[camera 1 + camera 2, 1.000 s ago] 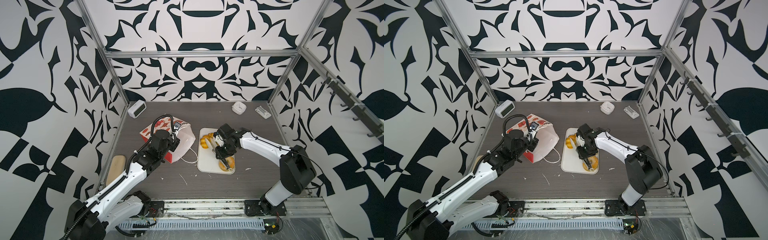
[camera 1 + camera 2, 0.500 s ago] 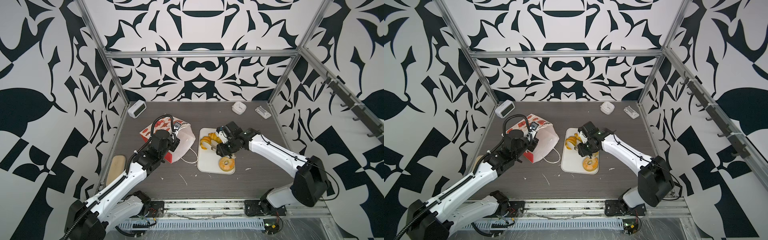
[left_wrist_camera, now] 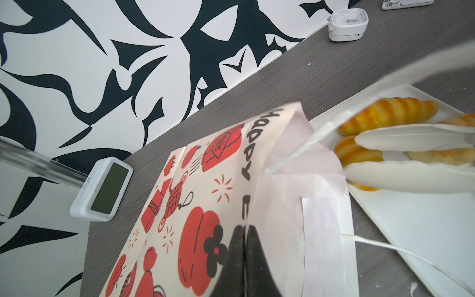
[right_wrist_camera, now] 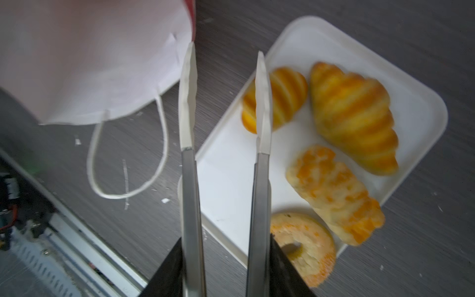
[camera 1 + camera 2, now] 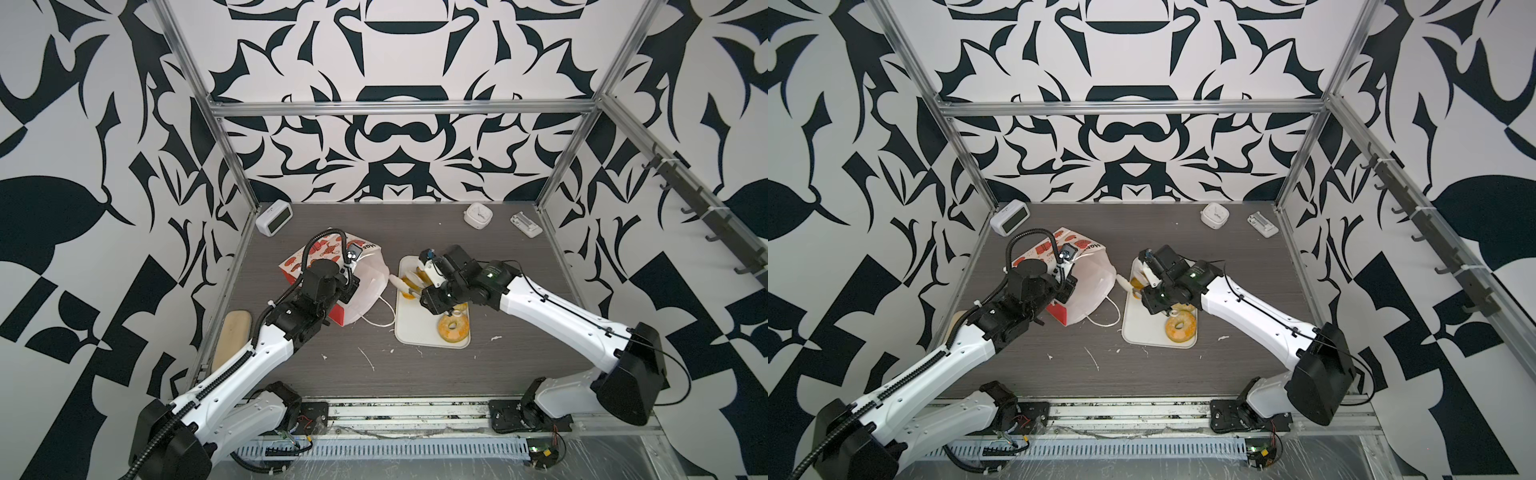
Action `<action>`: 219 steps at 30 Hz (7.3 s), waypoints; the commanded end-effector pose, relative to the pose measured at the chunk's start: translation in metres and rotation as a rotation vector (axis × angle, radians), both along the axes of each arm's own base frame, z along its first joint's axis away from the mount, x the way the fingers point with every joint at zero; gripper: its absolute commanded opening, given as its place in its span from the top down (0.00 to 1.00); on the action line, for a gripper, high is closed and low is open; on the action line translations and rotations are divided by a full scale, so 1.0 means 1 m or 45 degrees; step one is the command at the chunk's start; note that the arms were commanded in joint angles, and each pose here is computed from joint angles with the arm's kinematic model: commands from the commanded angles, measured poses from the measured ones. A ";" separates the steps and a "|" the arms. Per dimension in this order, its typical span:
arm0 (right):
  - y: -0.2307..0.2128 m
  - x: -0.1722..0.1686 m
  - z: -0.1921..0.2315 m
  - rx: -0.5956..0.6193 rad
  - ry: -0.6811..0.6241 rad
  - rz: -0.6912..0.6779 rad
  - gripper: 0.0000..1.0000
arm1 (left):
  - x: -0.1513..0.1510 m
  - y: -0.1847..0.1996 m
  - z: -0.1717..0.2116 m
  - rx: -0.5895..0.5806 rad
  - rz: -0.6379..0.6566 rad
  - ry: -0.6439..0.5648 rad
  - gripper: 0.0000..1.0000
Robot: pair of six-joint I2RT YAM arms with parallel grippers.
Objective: Take the fake bread out of the paper bag
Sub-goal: 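Lift the tongs from the tray and move them into the bag opening, then close the tongs on the orange triangular bread inside the bag, then pull the orange bread up out of the bag with the tongs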
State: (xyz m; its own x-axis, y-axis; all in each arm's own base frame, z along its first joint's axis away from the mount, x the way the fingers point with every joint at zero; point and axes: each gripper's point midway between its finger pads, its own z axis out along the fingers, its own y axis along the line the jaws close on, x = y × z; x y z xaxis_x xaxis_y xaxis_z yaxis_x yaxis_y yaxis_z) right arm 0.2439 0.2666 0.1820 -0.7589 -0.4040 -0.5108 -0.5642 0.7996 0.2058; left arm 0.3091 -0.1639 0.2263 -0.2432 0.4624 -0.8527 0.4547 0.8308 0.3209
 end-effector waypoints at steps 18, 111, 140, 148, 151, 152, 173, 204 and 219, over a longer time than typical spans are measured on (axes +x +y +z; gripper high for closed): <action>0.003 0.017 0.023 0.024 -0.244 -0.149 0.53 | 0.007 0.003 0.002 0.021 0.030 0.003 0.94; 0.223 0.126 -0.046 0.706 0.165 -0.240 0.81 | 0.007 -0.024 0.004 -0.124 -0.097 0.033 0.94; 0.137 0.062 -0.022 0.613 0.103 -0.234 0.96 | 0.022 -0.023 -0.001 -0.089 -0.036 0.032 0.94; 0.115 0.047 -0.010 0.574 0.071 -0.215 0.98 | 0.026 -0.021 -0.002 -0.088 -0.008 0.014 0.94; 0.111 0.041 -0.006 0.557 0.068 -0.194 0.98 | 0.027 -0.020 -0.003 -0.085 0.004 0.009 0.94; 0.109 0.040 -0.006 0.544 0.066 -0.189 0.98 | 0.027 -0.019 -0.003 -0.085 0.004 0.008 0.94; 0.154 0.061 -0.030 0.625 0.257 -0.150 0.52 | 0.016 -0.023 -0.005 -0.090 -0.063 0.032 0.94; 0.169 0.083 -0.054 0.886 0.538 -0.212 0.52 | 0.013 -0.028 -0.014 -0.103 -0.098 0.071 0.93; 0.176 0.099 -0.065 0.938 0.589 -0.269 0.53 | 0.012 -0.030 -0.017 -0.101 -0.107 0.084 0.93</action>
State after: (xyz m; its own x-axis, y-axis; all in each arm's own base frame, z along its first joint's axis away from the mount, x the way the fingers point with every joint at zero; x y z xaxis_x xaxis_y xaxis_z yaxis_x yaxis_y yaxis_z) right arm 0.3286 0.4328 0.0868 -0.9850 0.0508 -0.1648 -0.1166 0.5077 0.8536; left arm 0.3240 -0.1890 0.2104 -0.2716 0.4286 -0.8617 0.5204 0.8186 0.2431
